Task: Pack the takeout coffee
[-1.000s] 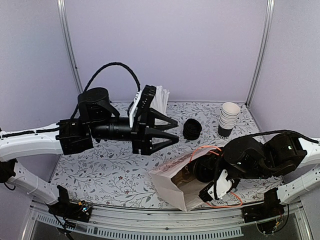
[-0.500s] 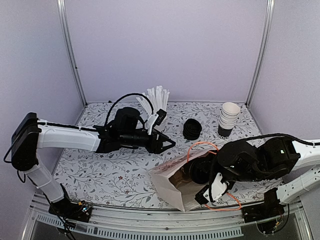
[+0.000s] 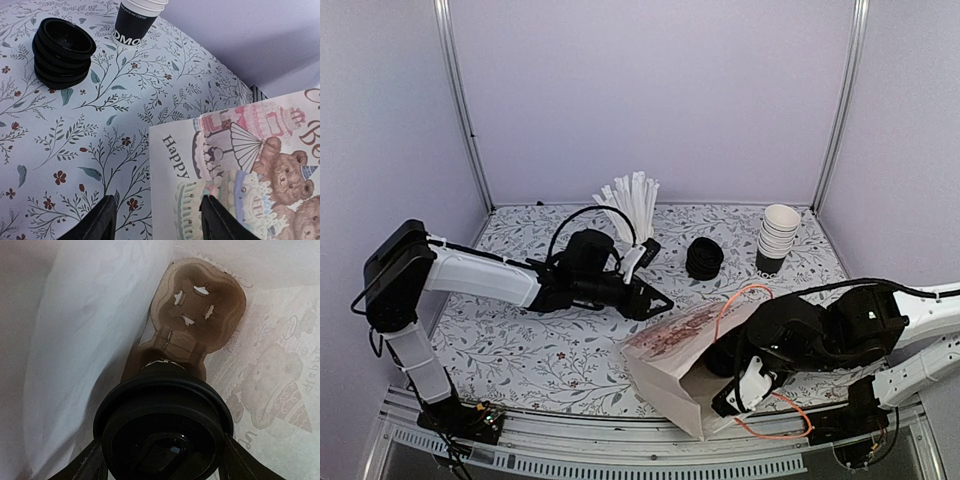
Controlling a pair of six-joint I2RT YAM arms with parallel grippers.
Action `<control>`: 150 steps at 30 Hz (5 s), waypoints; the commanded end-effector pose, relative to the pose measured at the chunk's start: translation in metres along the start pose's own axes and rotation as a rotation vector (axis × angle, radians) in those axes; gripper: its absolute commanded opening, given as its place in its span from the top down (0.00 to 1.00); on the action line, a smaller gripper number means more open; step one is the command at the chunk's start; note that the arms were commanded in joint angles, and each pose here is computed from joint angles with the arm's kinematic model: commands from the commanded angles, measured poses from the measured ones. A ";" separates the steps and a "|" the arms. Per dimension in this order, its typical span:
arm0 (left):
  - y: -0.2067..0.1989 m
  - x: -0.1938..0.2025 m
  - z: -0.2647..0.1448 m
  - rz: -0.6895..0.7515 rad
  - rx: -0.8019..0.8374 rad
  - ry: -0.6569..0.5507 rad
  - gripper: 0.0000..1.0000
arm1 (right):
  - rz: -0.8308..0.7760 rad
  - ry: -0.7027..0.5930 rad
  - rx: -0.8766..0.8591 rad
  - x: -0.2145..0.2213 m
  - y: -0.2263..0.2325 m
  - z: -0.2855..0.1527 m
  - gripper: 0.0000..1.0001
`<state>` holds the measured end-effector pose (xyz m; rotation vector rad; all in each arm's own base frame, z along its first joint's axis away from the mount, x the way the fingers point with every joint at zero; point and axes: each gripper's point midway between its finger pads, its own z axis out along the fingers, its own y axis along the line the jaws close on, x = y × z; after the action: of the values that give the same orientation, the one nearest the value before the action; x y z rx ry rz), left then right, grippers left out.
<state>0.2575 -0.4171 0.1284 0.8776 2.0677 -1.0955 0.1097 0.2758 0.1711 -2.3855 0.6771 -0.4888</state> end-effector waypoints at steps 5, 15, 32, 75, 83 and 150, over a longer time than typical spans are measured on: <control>0.015 0.008 0.014 -0.017 0.005 0.021 0.40 | 0.031 -0.015 0.058 -0.006 -0.008 0.005 0.59; 0.022 0.015 0.021 -0.036 0.042 0.044 0.40 | 0.066 0.017 0.074 0.002 -0.016 0.010 0.58; 0.019 0.020 0.027 -0.042 0.116 0.069 0.41 | 0.199 0.045 -0.018 0.018 -0.019 0.033 0.57; 0.010 0.053 0.013 -0.061 0.312 0.099 0.46 | 0.399 -0.091 -0.323 -0.001 -0.038 0.068 0.57; 0.003 0.053 0.008 -0.066 0.356 0.070 0.46 | 0.436 -0.109 -0.460 -0.013 -0.029 0.067 0.56; 0.020 -0.043 -0.161 -0.028 -0.102 -0.189 0.38 | 0.687 -0.107 -0.651 -0.027 -0.062 0.103 0.32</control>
<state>0.2651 -0.2881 0.2394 0.6613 1.9174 -1.0691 0.1627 0.3873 0.1314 -2.4653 1.6316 0.2123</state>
